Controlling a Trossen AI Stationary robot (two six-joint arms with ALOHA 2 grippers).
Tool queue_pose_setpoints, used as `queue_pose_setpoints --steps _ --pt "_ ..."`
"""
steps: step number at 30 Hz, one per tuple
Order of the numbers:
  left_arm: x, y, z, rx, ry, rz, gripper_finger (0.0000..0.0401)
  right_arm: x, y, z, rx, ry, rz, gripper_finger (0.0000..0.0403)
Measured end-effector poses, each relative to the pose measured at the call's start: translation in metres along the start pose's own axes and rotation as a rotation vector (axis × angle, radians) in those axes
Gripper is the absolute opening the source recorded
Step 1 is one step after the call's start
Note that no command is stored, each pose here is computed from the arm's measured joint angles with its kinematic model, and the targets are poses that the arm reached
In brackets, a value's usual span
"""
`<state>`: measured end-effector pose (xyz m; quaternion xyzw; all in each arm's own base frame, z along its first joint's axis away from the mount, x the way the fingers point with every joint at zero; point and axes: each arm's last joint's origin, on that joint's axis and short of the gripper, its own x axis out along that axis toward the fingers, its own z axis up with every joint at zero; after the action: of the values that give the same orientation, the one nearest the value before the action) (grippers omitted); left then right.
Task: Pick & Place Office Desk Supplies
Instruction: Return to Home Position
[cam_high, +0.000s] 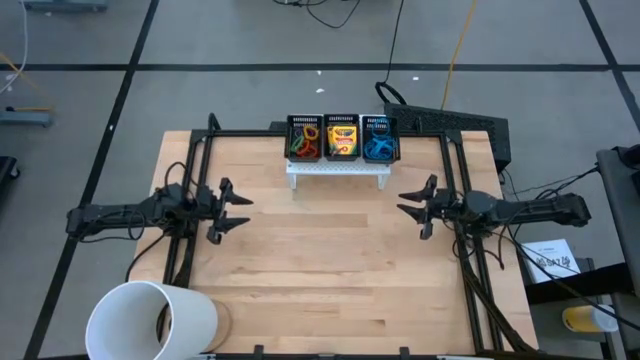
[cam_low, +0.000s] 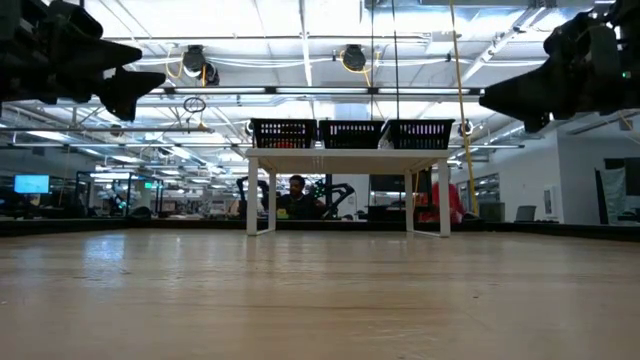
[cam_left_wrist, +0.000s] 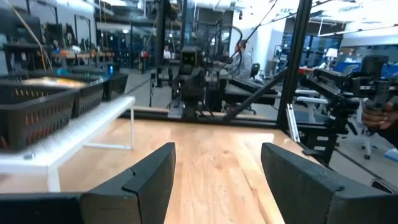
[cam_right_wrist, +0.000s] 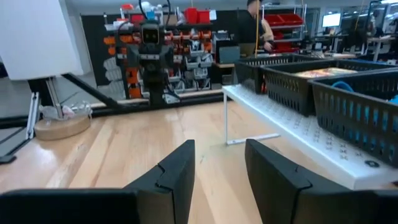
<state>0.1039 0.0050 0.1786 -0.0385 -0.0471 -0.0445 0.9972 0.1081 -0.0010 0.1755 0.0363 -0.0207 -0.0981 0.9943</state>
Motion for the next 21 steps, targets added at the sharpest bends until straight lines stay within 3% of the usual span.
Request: queue_pose_setpoints --steps 14,21 --pt "0.002 0.001 -0.003 0.006 0.037 0.014 0.0248 0.000 0.000 -0.002 -0.061 0.002 -0.001 0.0130" --pt "0.002 0.001 -0.003 -0.017 0.030 0.014 0.0248 0.000 -0.001 -0.013 -0.084 0.115 -0.006 0.0130"
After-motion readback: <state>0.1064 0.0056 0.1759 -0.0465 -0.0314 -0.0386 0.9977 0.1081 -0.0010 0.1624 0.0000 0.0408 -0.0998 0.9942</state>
